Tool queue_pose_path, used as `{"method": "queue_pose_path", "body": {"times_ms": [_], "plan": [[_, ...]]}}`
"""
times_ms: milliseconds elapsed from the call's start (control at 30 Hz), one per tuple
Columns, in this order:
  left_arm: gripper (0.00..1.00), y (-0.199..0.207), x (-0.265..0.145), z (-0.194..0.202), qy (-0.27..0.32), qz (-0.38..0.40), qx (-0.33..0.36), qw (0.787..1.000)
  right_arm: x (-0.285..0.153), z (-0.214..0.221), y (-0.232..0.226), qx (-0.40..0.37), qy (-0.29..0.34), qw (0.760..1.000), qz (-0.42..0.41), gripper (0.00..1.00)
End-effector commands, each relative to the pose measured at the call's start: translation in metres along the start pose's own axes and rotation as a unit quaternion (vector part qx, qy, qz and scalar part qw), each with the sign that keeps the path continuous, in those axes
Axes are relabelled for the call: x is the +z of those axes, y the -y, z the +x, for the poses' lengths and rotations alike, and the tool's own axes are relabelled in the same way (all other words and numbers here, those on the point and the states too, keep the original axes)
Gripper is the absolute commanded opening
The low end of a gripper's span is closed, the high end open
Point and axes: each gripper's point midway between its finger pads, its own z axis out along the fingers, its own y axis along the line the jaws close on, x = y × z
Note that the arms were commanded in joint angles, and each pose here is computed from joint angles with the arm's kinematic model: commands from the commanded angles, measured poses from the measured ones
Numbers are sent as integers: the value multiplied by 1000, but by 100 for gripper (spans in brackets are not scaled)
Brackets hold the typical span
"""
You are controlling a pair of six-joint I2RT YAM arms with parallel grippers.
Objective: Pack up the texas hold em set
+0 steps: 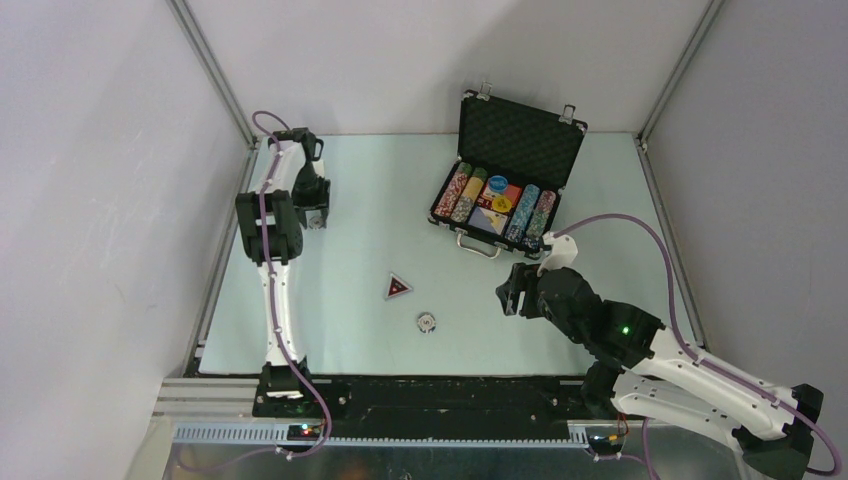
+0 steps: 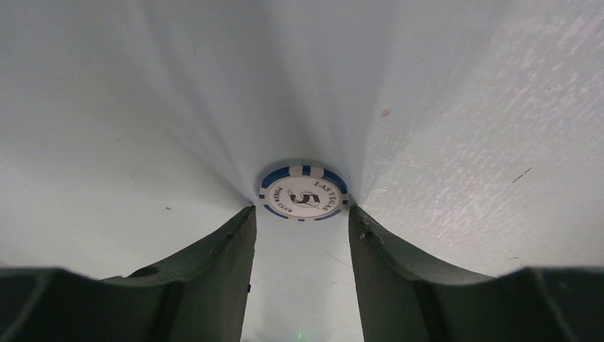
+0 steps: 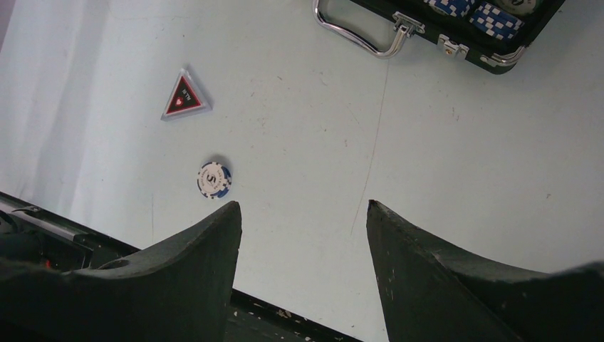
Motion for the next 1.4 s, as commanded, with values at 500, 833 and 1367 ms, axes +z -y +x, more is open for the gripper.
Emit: {"method": "queue_pose_path", "body": {"times_ms": [500, 833, 1367], "plan": [[51, -5, -4, -15, 36, -25, 18, 999, -2, -4, -2, 5, 9, 1000, -9, 69], [52, -6, -11, -17, 44, 17, 9, 999, -2, -3, 2, 1, 7, 1000, -4, 69], [52, 25, -23, -21, 57, 77, 12, 995, 1, -3, 2, 2, 4, 1000, -5, 70]]}}
